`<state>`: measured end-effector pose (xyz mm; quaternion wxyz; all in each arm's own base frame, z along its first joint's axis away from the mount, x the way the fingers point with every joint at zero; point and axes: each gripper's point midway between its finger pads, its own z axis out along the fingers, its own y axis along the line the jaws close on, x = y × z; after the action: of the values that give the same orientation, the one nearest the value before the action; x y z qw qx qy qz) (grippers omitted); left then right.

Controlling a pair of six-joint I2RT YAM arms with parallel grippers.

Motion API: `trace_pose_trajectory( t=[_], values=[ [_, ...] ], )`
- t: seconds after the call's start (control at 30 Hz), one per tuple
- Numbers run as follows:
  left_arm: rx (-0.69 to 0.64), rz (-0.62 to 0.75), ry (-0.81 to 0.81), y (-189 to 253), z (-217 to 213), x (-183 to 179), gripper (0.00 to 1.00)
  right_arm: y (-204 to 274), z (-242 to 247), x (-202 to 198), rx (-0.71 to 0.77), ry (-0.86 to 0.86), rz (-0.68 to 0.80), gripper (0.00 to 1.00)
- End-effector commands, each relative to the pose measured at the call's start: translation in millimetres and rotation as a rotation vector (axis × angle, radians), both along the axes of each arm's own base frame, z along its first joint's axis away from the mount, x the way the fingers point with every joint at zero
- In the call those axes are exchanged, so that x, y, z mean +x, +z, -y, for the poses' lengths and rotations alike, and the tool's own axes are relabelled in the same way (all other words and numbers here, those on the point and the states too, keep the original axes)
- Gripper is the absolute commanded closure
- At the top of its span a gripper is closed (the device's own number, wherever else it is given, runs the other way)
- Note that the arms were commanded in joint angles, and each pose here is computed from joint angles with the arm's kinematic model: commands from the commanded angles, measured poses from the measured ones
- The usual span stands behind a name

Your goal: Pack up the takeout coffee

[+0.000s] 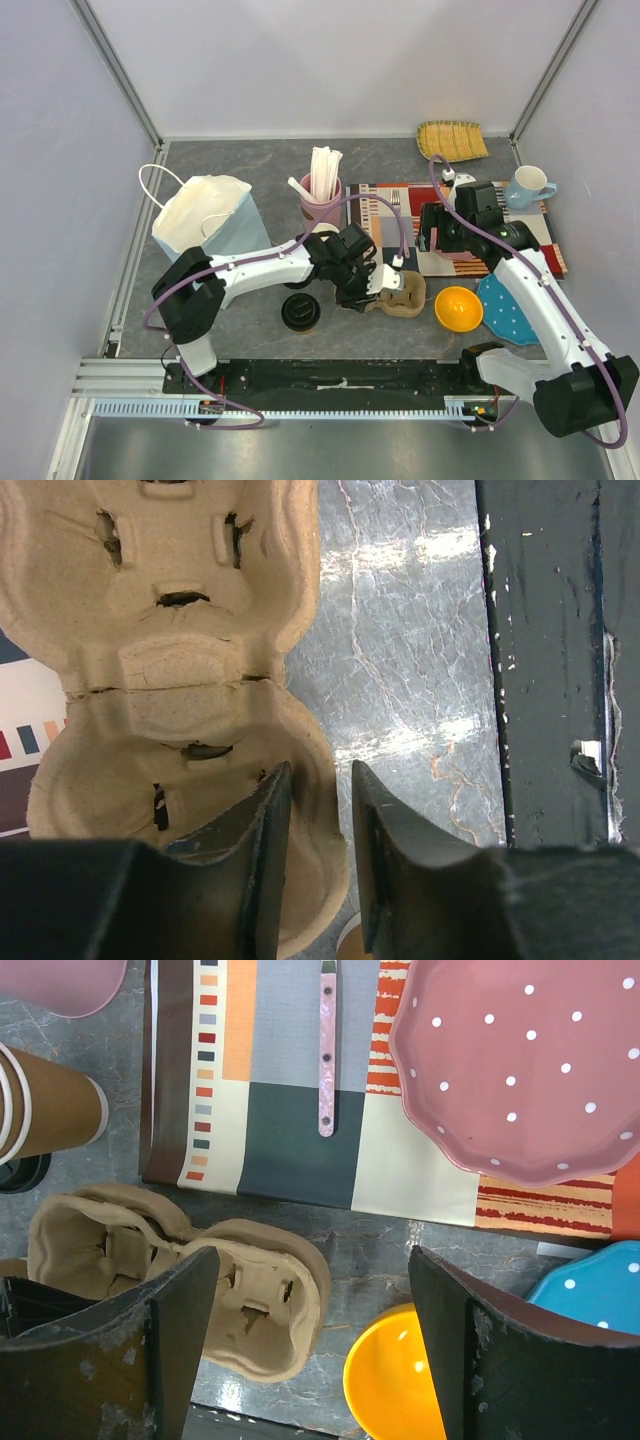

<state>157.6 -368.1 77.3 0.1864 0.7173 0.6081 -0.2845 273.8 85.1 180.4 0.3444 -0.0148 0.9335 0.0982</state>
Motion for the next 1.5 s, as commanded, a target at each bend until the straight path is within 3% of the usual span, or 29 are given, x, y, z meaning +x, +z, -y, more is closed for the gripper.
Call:
trace_pose_trajectory(
  t=[0.0, 0.03, 0.27, 0.37, 0.4, 0.77, 1.0, 1.23, 1.37, 1.47],
  values=[
    [-0.017, -0.013, 0.022, 8, 4, -1, 0.67, 14, 1, 4, 0.008, 0.009, 0.063, 0.15],
    [-0.024, -0.014, 0.024, 12, 5, -1, 0.73, 13, 1, 4, 0.007, 0.01, 0.06, 0.15],
    [-0.047, -0.046, 0.023, 30, 11, -5, 0.74, 11, -2, 5, 0.009, 0.022, 0.049, 0.15],
    [-0.051, -0.029, 0.032, 33, 13, 0, 0.88, 12, -3, 5, 0.013, 0.027, 0.051, 0.15],
    [-0.053, -0.018, 0.039, 35, 13, 2, 0.98, 12, -3, 5, 0.012, 0.028, 0.051, 0.15],
    [-0.137, 0.167, 0.095, 84, 8, 25, 0.98, 24, -4, 7, 0.036, 0.012, 0.084, 0.15],
    [-0.167, 0.187, 0.135, 91, 3, 26, 0.98, 28, -10, 8, 0.07, 0.019, 0.082, 0.14],
    [-0.21, 0.395, 0.187, 125, -13, 50, 0.98, 71, -25, 7, 0.208, -0.007, 0.132, 0.02],
    [-0.232, 0.509, 0.214, 139, -21, 63, 0.98, 60, -50, -7, 0.36, 0.026, 0.037, 0.02],
    [-0.251, 0.539, 0.232, 150, -24, 66, 0.98, 53, -53, -14, 0.39, 0.018, 0.017, 0.02]
  ],
)
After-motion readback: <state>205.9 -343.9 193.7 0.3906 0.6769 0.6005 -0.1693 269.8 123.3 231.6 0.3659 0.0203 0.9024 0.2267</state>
